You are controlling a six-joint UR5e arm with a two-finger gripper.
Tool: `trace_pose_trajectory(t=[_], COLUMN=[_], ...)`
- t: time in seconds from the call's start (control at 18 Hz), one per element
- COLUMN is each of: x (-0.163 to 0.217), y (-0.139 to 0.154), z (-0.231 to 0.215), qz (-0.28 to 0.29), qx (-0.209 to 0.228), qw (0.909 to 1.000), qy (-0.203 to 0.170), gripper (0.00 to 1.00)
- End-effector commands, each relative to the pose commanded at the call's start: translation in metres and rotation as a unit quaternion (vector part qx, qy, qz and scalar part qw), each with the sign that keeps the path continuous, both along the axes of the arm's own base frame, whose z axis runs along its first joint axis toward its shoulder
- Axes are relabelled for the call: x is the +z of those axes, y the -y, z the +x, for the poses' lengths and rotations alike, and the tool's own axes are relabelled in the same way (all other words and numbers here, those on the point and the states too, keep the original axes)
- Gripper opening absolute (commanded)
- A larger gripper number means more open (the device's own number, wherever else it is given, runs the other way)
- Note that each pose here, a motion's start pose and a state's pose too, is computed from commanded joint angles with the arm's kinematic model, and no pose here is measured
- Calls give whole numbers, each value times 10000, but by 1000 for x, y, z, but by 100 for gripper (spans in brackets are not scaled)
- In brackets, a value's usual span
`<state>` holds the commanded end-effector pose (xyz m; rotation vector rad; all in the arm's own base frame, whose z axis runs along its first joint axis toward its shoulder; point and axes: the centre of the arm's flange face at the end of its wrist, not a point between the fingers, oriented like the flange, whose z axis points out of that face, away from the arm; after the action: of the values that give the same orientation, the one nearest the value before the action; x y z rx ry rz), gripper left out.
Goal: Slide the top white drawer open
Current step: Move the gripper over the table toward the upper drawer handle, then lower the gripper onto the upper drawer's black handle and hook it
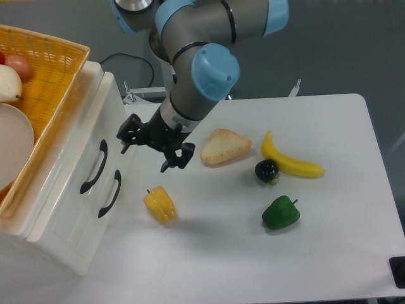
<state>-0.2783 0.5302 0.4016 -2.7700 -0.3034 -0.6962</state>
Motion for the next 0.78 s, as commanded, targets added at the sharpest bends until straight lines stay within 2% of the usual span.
trace_pose_trajectory(t=[0.44, 0.78], x=[-21, -24], y=[-15, -20], z=[10, 19], qz=[-148, -162], qx=[-89, -180], qw=[9998, 9996], qy=[125, 138], gripper=[100, 98])
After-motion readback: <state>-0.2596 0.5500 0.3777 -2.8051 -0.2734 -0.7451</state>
